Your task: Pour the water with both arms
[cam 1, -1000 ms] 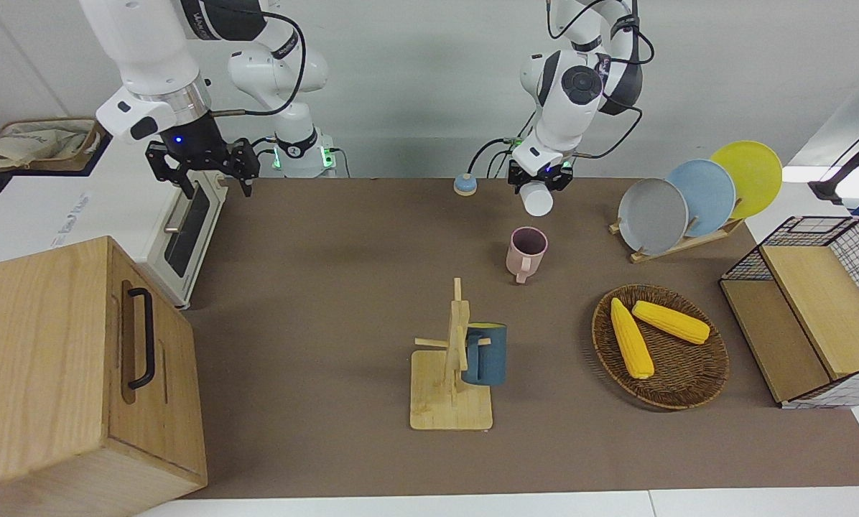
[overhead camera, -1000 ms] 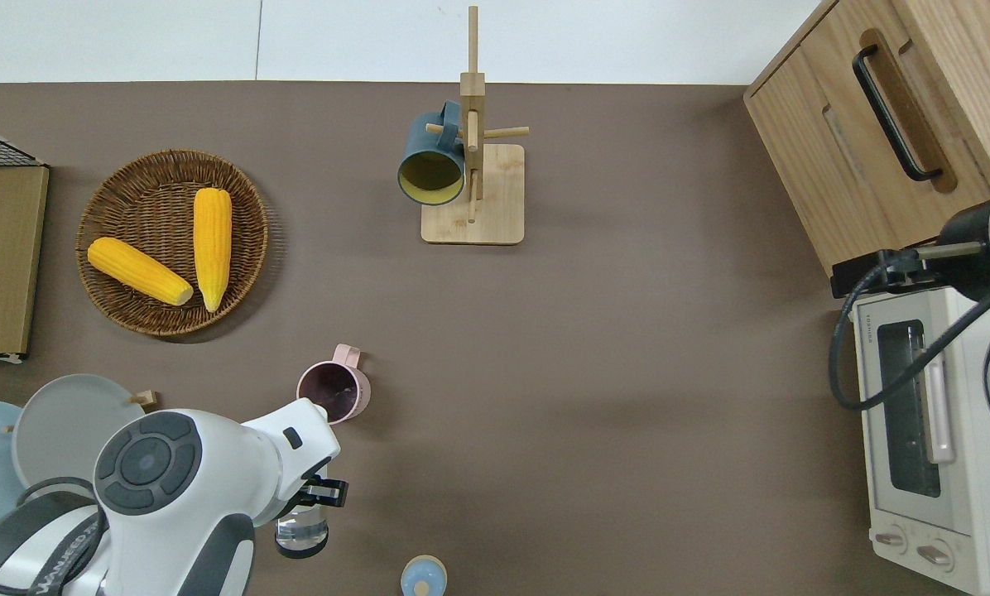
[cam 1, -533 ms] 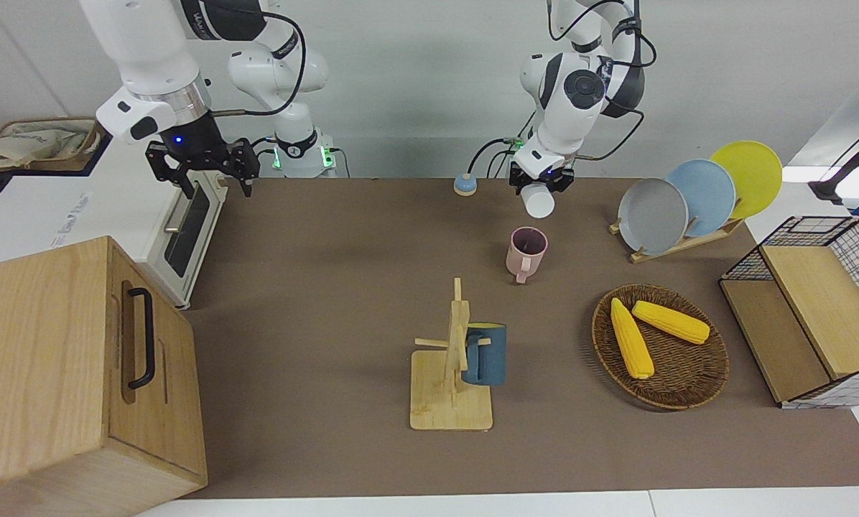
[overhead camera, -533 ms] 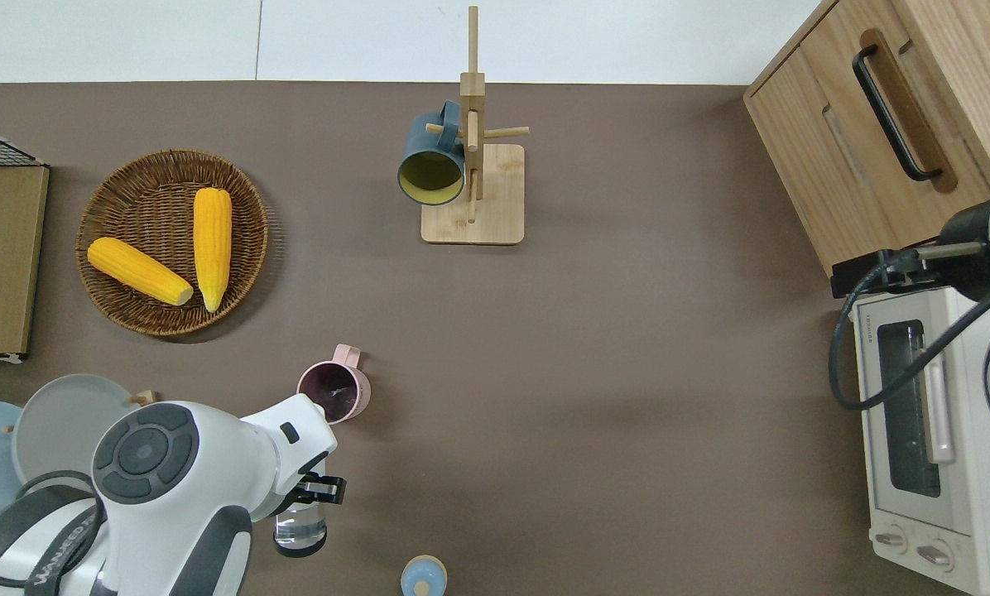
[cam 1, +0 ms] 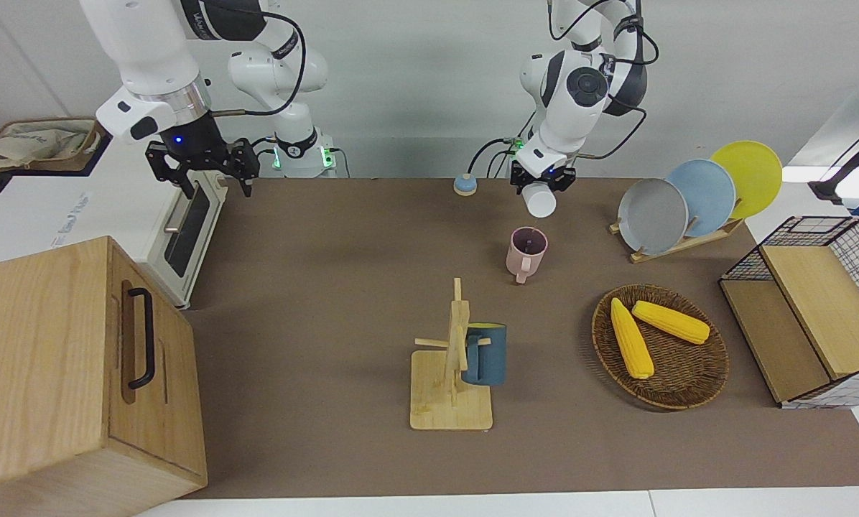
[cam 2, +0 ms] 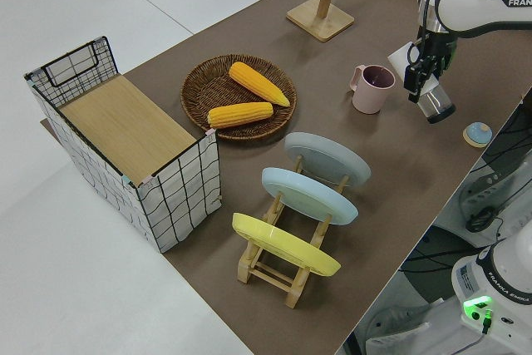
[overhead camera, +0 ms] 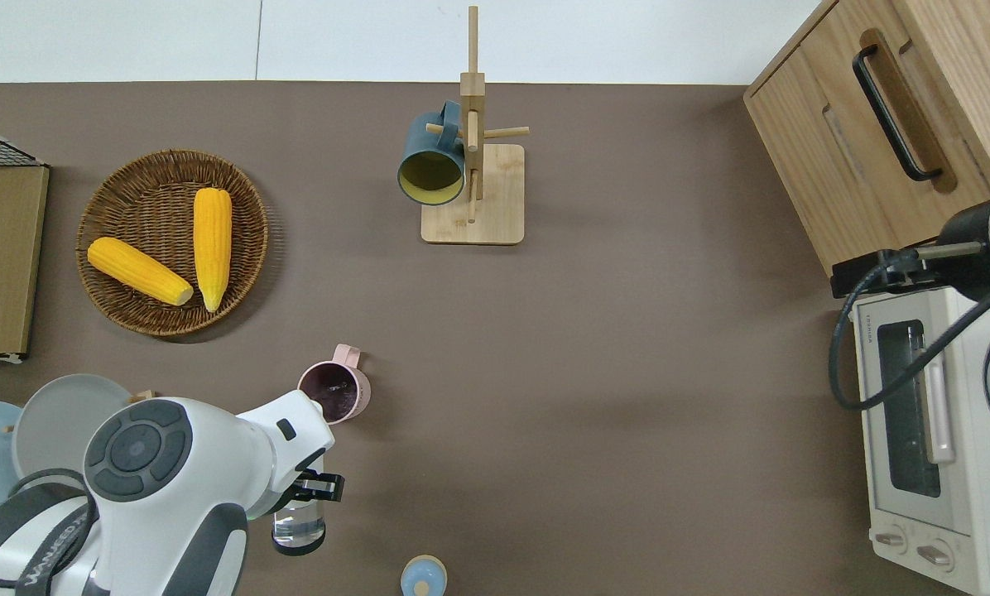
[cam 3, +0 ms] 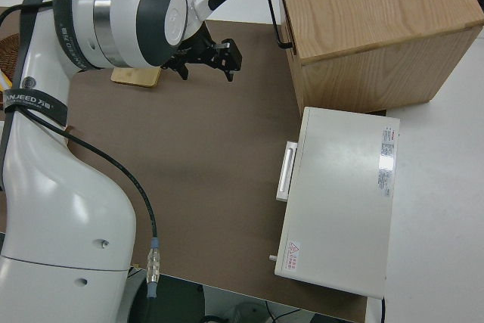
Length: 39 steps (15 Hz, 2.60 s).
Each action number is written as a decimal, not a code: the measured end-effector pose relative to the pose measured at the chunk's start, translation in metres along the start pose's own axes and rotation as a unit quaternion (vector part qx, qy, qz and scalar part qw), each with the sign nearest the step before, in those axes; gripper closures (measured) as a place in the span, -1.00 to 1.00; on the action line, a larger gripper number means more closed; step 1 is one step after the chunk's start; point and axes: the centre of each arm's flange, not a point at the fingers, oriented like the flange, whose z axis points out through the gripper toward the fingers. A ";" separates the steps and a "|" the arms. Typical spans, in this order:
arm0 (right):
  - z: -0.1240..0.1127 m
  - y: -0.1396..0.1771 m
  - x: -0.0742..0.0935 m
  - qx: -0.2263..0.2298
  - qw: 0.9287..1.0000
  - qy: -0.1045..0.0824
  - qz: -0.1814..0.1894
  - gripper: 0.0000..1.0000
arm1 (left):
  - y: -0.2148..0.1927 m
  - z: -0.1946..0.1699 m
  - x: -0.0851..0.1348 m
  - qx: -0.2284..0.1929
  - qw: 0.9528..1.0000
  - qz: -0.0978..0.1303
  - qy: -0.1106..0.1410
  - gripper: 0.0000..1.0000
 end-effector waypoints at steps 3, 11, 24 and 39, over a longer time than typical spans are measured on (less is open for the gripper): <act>0.000 0.000 0.000 0.000 1.000 0.000 0.000 -0.97 | 0.001 -0.005 0.001 0.000 1.000 0.001 0.001 -0.30; 0.000 0.000 0.000 0.000 1.000 0.000 0.000 -0.97 | 0.000 -0.009 -0.001 0.009 1.000 -0.005 0.008 -0.30; 0.000 0.000 0.000 0.000 1.000 0.000 0.000 -0.97 | -0.022 -0.006 -0.011 0.008 0.981 -0.029 0.193 -0.30; 0.000 0.000 0.000 0.000 1.000 0.000 0.000 -0.97 | -0.185 -0.164 0.014 0.061 0.897 -0.136 0.416 -0.30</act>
